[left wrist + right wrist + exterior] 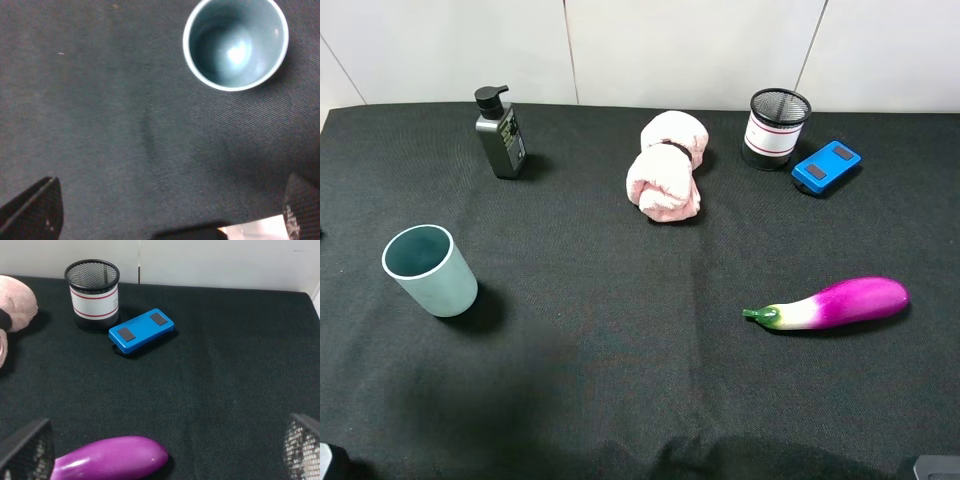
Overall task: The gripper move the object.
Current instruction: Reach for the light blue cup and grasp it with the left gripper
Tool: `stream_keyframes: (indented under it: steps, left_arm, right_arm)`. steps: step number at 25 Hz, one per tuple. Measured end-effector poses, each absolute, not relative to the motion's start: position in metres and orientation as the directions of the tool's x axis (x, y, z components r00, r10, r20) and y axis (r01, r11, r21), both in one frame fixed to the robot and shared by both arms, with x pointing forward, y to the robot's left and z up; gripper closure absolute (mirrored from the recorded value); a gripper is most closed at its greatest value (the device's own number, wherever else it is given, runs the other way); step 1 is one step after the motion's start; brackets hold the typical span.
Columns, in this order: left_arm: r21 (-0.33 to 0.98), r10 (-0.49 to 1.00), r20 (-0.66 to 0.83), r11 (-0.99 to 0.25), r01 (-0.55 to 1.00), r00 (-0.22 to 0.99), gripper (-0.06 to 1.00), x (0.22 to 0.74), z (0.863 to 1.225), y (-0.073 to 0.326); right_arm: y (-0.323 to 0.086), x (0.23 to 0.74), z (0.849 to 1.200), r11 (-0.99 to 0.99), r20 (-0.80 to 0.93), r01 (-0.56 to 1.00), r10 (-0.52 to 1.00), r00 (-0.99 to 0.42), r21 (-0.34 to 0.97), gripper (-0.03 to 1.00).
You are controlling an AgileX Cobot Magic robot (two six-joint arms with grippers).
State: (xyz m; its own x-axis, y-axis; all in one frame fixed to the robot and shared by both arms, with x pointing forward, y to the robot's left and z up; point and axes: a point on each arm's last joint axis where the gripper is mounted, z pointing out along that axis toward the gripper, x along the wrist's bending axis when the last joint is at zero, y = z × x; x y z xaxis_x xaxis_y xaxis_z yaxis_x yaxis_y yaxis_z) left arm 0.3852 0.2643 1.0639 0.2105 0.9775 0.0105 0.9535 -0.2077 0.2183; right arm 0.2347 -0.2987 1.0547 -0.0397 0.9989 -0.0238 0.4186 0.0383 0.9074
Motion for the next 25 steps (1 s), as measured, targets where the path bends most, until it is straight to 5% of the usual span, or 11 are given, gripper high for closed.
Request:
stream_keyframes:
  steps: [15,25]
  left_arm:
    - [0.073,0.927,-0.108,-0.353,0.933,0.359,0.03,0.429,1.019,0.24]
    - [0.11,0.873,-0.081,-0.471,0.875,0.48,0.03,0.439,1.006,0.22]
  right_arm:
    - [-0.299,0.235,1.055,0.038,-0.024,0.419,0.999,-0.04,0.907,0.27]
    - [-0.299,0.235,1.055,0.038,-0.024,0.419,0.999,-0.04,0.907,0.27]
